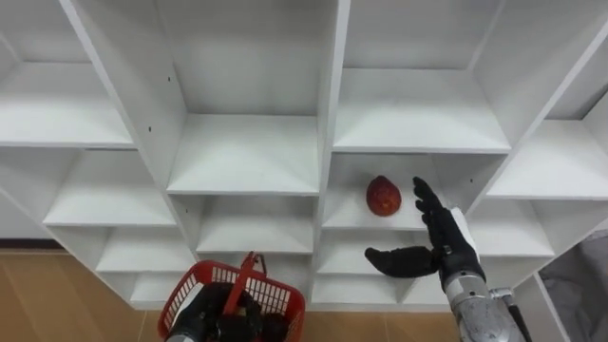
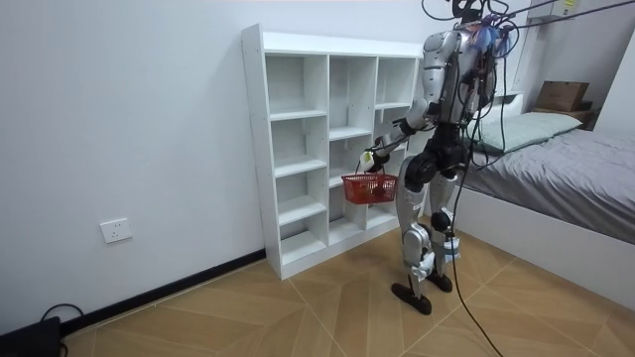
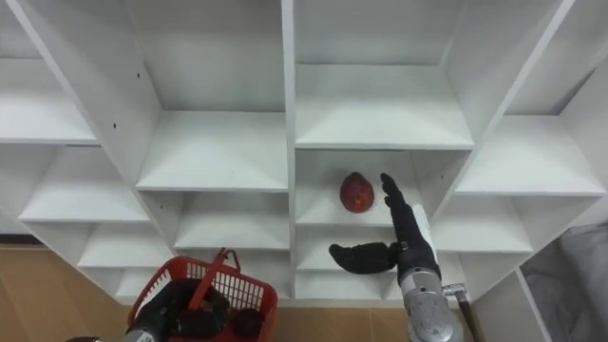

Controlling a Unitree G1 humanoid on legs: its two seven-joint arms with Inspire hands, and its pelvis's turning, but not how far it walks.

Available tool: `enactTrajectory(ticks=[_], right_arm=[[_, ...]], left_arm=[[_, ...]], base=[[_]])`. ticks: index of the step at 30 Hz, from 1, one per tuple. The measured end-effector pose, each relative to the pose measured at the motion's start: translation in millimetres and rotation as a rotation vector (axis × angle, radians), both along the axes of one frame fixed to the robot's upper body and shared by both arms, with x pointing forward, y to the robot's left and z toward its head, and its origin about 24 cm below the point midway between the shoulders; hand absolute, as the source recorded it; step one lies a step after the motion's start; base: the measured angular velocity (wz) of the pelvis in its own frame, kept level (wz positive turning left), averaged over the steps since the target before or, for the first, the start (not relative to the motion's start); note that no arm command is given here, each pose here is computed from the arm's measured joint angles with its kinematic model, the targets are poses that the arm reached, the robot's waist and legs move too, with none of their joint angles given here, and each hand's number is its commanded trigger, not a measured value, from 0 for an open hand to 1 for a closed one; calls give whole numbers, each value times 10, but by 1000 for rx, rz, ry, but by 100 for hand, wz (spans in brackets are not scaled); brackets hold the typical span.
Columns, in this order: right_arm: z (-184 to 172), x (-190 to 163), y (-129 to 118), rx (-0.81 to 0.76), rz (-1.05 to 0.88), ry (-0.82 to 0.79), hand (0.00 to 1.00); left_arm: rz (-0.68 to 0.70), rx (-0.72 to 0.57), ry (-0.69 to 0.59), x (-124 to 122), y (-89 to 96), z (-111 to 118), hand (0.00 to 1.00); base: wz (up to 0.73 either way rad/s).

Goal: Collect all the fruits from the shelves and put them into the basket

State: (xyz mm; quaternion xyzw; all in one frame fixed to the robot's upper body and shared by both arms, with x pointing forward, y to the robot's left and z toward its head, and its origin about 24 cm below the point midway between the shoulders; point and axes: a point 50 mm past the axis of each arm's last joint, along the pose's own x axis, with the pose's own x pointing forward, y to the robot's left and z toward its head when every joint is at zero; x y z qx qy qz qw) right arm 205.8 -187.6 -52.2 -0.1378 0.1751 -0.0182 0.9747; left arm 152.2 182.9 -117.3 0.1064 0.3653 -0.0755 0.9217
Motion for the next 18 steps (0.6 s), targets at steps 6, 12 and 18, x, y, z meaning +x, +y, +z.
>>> enactTrajectory(ticks=[6,12,18], right_arm=[[2,1,-79,0,-24,4,0],[-13,126,-272,-40,-103,14,0],[53,367,-398,-71,-132,4,0]], left_arm=[[-12,8,-10,18,-7,16,100],[-29,29,-10,21,50,27,100],[-33,37,-21,65,73,49,100]], base=[[8],[5],[-1]])
